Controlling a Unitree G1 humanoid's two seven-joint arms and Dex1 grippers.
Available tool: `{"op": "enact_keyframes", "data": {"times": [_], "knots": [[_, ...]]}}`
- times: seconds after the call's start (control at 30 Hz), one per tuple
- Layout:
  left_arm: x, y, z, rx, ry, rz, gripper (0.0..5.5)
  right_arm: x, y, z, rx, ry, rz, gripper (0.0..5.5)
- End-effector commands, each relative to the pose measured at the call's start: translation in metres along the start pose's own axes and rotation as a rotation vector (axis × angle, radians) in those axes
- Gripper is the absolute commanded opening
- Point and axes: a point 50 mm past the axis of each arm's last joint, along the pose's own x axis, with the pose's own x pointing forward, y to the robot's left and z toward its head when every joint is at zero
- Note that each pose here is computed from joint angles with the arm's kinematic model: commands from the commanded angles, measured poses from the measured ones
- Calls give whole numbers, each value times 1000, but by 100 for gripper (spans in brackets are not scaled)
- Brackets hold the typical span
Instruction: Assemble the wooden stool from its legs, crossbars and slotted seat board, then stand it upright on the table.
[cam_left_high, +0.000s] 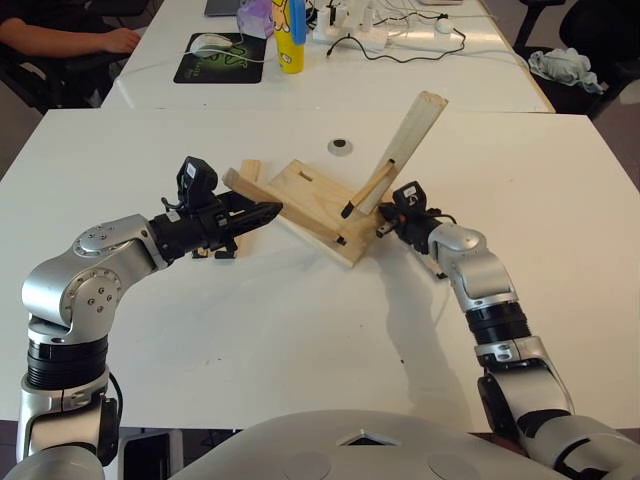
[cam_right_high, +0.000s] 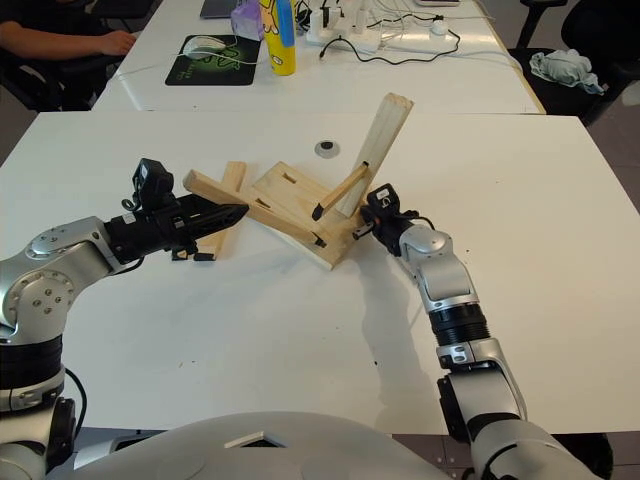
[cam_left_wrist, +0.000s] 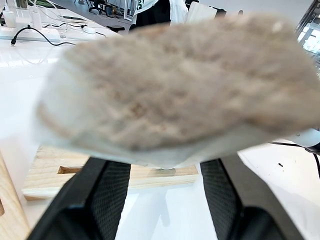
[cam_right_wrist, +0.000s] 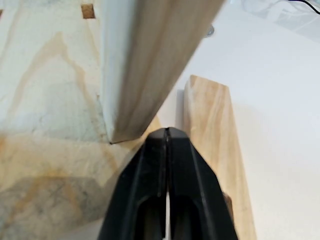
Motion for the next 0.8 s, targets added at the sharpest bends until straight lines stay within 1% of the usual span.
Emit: {"op": "enact_keyframes", "data": {"times": [0.03, 0.17, 0.33, 0.47, 0.63, 0.8], "knots": [[0, 0, -6, -2, 55, 12, 207, -2, 11, -34, 14, 249, 88, 0], [-2, 0, -4, 6, 55, 14, 207, -10, 24, -53, 58, 373, 214, 0], [-6, 0, 3, 29, 59, 16, 207, -28, 47, -69, 117, 470, 396, 0], [-8, 3, 9, 54, 70, 10, 207, -30, 52, -74, 115, 465, 370, 0], [-13, 12, 11, 70, 88, 27, 207, -26, 48, -69, 123, 406, 308, 0], [-12, 15, 9, 69, 99, 19, 207, -32, 52, -73, 115, 398, 338, 0]]}}
